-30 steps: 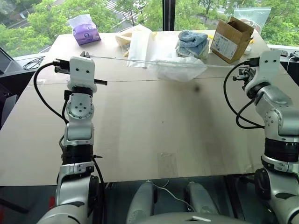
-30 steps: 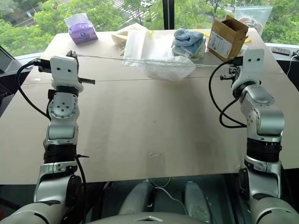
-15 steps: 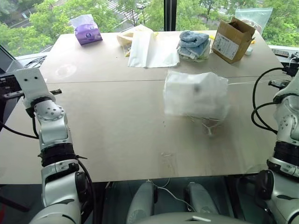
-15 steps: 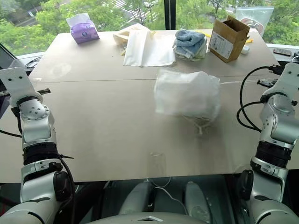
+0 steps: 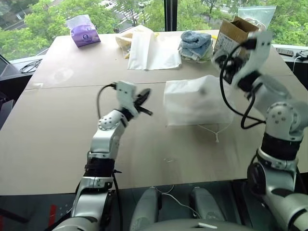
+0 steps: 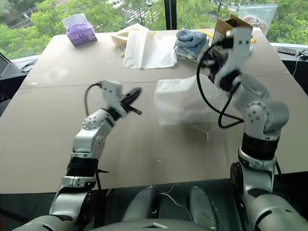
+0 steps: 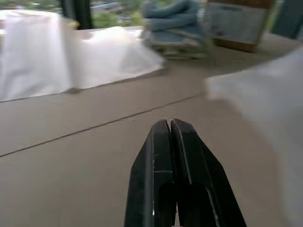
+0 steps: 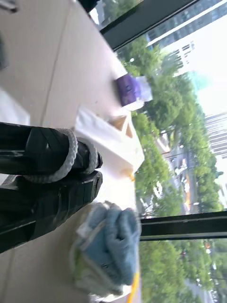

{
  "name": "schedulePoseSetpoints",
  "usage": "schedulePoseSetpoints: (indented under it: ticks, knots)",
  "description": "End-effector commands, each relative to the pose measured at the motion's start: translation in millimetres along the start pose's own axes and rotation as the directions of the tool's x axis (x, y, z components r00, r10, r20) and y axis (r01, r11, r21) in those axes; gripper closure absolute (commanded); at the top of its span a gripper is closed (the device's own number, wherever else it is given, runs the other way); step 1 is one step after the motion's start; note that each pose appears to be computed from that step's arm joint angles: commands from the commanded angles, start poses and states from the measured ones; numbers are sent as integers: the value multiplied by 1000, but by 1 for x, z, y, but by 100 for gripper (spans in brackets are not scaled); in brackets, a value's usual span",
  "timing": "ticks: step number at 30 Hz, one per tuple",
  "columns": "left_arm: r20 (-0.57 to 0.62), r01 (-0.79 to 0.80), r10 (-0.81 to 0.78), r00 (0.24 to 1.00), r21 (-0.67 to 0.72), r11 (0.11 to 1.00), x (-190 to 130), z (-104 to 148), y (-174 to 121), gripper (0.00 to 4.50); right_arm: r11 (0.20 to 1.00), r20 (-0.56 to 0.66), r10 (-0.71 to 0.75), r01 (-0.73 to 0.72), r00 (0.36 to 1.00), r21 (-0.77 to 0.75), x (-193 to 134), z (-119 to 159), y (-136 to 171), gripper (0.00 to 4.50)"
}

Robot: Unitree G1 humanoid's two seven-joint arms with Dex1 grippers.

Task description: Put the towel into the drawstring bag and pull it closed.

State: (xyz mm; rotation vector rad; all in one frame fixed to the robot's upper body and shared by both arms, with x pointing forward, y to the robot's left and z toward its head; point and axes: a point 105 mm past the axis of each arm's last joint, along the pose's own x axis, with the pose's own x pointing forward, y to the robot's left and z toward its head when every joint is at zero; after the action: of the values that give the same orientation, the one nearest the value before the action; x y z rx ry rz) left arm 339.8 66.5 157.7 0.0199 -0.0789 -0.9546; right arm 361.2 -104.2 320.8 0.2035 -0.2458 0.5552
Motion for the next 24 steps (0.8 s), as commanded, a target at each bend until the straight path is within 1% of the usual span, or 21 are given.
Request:
schedulePoseSetpoints:
  ticks: [1,4,6,7,9,10,12,15,17,20,24]
  knots:
    - [-45,277,-277,960,0,961,15,-1,-53,444,999,9,-27,26,1000,21,7,4,-5,450]
    - [-71,415,-414,907,2,910,35,-2,-84,444,997,-20,-82,82,996,6,16,-4,-13,450]
    - [-69,438,-435,898,25,899,48,2,-93,444,986,-34,-166,167,986,20,20,-8,-24,450]
    - [-47,435,-434,900,23,900,57,7,-97,444,981,-31,-191,192,981,20,22,-8,-26,450]
    - [-15,442,-442,897,6,897,69,14,-107,444,981,-14,-194,194,981,25,25,-3,-24,450]
    - [-18,441,-441,897,-5,897,76,13,-111,444,981,-3,-191,191,982,34,27,-1,-21,450]
    - [-59,430,-431,901,-29,903,85,3,-116,444,981,7,-190,190,982,42,28,2,-19,450]
    - [-152,408,-405,902,-10,913,94,-18,-119,444,981,9,-191,191,982,43,29,1,-17,450]
    - [-167,379,-377,911,-21,925,101,-23,-116,444,981,12,-193,192,981,41,30,1,-16,450]
    - [-163,354,-344,925,37,934,107,-21,-111,365,980,13,-196,195,981,40,30,1,-16,450]
    - [-177,289,-262,949,149,946,111,-26,-103,177,978,10,-206,205,979,43,29,-2,-18,450]
